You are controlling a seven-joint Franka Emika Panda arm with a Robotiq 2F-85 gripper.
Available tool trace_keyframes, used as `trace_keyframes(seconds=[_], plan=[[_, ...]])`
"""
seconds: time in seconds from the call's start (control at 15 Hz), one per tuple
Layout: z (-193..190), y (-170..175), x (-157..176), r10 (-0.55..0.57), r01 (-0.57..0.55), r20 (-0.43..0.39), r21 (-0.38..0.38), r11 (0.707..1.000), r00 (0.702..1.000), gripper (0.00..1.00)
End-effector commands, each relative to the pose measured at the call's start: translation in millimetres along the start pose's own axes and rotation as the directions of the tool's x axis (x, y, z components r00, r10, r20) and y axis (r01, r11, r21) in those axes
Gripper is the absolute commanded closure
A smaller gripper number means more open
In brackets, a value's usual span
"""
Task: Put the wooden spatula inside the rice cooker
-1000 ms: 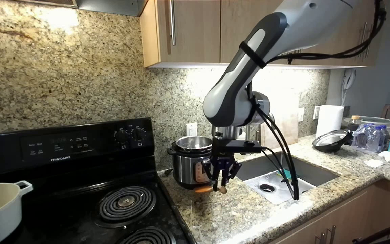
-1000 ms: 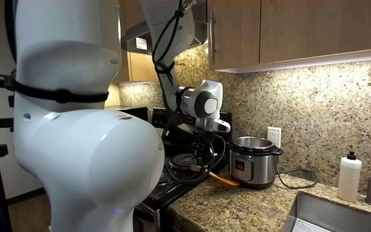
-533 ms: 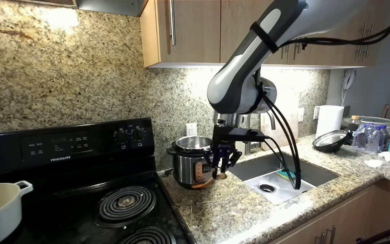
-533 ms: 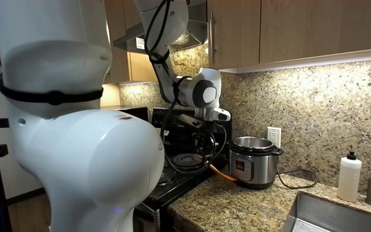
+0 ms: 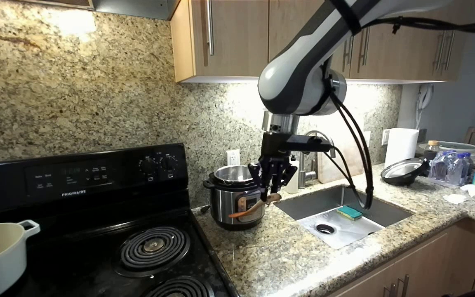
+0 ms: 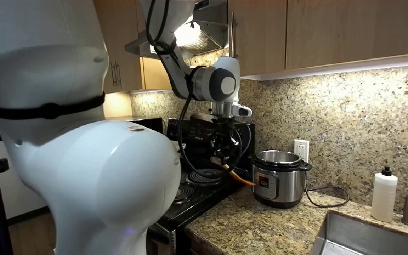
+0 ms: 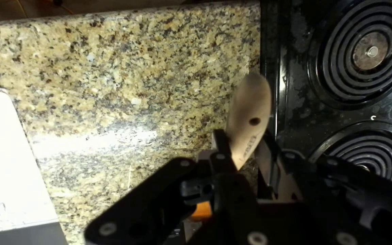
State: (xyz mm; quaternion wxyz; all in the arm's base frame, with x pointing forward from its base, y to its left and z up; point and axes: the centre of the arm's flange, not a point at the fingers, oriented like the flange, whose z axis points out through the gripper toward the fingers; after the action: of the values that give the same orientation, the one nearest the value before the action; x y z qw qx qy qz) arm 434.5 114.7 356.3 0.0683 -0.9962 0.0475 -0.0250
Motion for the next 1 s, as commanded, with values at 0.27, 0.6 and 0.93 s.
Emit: trace_keyframes(seconds=[0.27, 0.6, 0.93], plan=[[-50, 5, -23, -0.121, 0.121, -0.022, 0.003, 0.993, 0.992, 0.89], [-74, -2, -30, -0.167, 0.165, -0.07, -0.034, 0.986, 0.983, 0.89], [-94, -14, -36, -0.218, 0.201, -0.146, -0.124, 0.972, 0.965, 0.9]])
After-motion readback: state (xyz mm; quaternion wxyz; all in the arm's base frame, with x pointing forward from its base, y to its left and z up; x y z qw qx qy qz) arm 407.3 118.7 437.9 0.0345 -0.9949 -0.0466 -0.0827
